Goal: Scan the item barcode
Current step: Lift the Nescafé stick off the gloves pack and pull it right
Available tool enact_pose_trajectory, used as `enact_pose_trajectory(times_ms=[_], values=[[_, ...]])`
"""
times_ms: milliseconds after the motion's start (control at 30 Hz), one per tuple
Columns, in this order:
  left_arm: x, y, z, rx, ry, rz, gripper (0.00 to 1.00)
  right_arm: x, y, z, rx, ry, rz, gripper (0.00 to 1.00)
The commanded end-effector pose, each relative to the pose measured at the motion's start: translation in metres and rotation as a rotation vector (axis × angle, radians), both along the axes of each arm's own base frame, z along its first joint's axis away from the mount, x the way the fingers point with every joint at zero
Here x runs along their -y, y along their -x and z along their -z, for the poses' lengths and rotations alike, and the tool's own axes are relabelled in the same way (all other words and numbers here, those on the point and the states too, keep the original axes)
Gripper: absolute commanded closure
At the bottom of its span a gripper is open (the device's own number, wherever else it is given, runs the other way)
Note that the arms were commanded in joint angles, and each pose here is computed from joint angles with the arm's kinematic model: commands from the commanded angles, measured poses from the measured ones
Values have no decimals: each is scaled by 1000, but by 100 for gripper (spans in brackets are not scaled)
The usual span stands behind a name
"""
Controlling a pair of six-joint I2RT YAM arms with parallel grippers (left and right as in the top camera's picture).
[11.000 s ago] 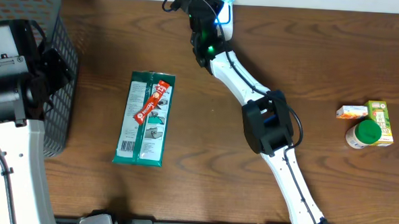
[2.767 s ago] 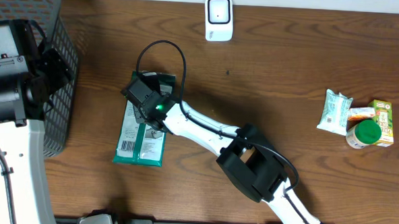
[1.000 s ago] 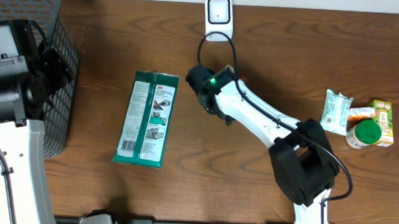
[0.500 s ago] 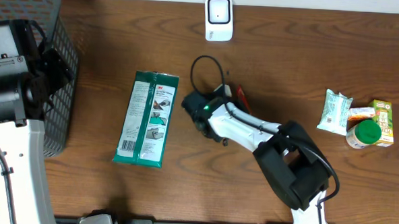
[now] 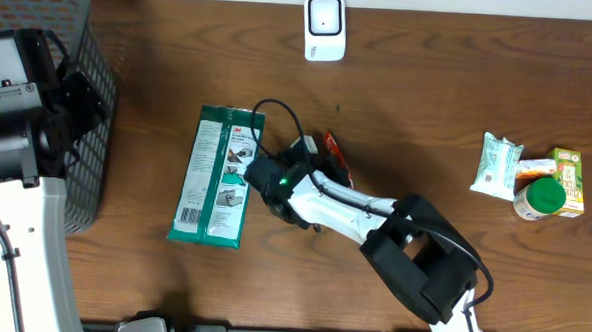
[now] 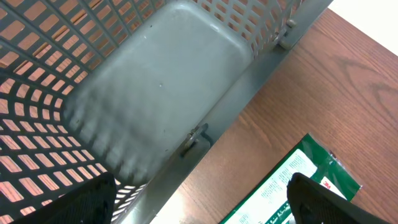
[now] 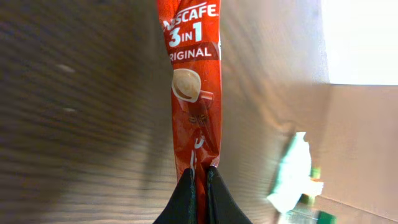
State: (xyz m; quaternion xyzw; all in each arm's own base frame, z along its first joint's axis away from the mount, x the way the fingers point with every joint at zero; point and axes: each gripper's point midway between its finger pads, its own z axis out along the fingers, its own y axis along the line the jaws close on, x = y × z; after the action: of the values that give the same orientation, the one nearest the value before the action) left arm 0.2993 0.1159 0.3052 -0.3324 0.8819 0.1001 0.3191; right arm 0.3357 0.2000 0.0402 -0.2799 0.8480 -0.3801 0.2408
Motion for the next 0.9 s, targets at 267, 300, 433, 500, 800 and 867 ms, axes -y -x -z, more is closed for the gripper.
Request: enact_pose_trajectory(times_ms=[267,300,433,500,800,867], values=[[-3,0,-2,-2,-15,-4,12,27,-20,-2,128,145,49,99],[-3,0,-2,-3,-15,-4,12,28,-20,1,114,131,56,99],[-3,0,-2,-2,-15,-4,12,26,-14,18,31,57,73,99],[-3,0,-2,-2,-15,-4,12,22,-11,26,-8,21,76,99],[-3,0,-2,-3,-15,-4,12,12,-3,41,-82,-65,81,99],[-3,0,-2,-3,-15,-4,12,10,-1,43,-97,-78,81,99]])
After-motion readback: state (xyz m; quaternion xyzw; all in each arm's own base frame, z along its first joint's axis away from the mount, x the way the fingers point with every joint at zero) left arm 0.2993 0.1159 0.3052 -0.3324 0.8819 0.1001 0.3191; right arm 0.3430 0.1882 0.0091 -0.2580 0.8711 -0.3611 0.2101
